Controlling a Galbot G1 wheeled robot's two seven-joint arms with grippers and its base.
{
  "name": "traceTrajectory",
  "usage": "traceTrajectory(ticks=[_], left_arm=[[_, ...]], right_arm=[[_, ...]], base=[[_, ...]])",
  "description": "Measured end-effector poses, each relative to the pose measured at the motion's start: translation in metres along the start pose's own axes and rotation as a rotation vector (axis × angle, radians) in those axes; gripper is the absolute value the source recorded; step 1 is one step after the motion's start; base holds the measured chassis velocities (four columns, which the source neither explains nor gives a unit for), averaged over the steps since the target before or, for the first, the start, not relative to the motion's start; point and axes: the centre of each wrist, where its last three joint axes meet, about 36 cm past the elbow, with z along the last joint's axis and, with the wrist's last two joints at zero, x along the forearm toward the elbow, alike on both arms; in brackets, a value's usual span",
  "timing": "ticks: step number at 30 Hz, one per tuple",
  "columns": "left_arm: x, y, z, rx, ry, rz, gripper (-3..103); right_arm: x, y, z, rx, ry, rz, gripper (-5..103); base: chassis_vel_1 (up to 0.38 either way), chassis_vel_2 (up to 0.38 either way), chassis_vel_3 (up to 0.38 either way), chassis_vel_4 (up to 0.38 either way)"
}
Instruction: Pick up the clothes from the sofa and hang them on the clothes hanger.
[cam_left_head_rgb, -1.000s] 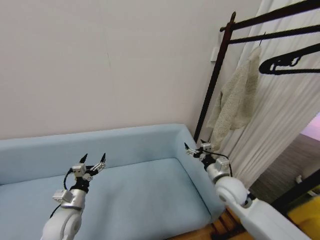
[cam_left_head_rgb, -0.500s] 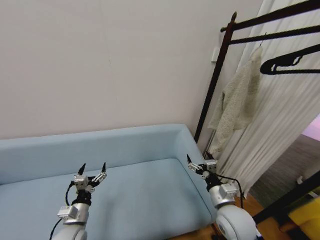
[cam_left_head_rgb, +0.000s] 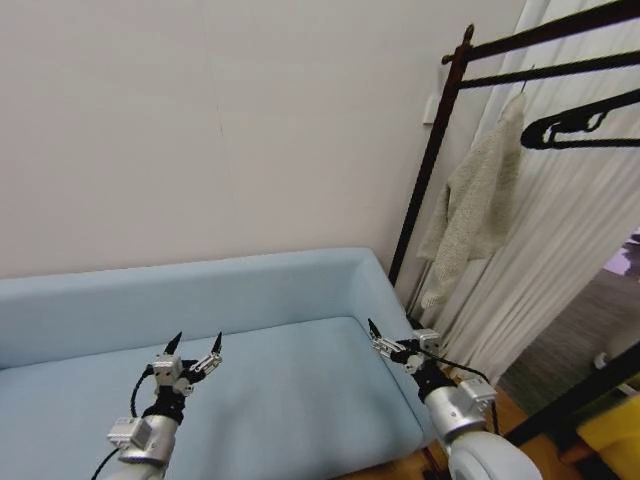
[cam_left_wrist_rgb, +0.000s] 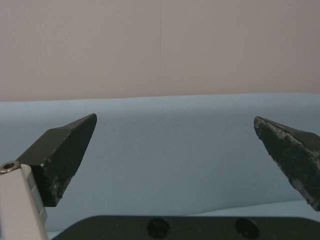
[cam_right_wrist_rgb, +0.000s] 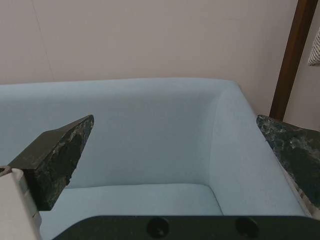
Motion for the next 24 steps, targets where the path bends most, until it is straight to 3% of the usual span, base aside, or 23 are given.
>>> traceTrajectory(ticks=[7, 24], left_arm=[[-0.0015, 0.0017, 0.0001, -0.045, -0.03, -0.014, 100], [-0.0021, 0.0014, -0.0001, -0.049, -0.03, -0.017, 100]], right_arm=[[-0.0014, 0.0009, 0.0012, -0.016, 0.006, -0.007, 100], [-0.002, 0.0008, 0.0015, -0.013, 0.003, -0.007, 100]], base=[[0.0, 0.0, 0.0, 0.0], [0.0, 0.0, 0.0, 0.0]])
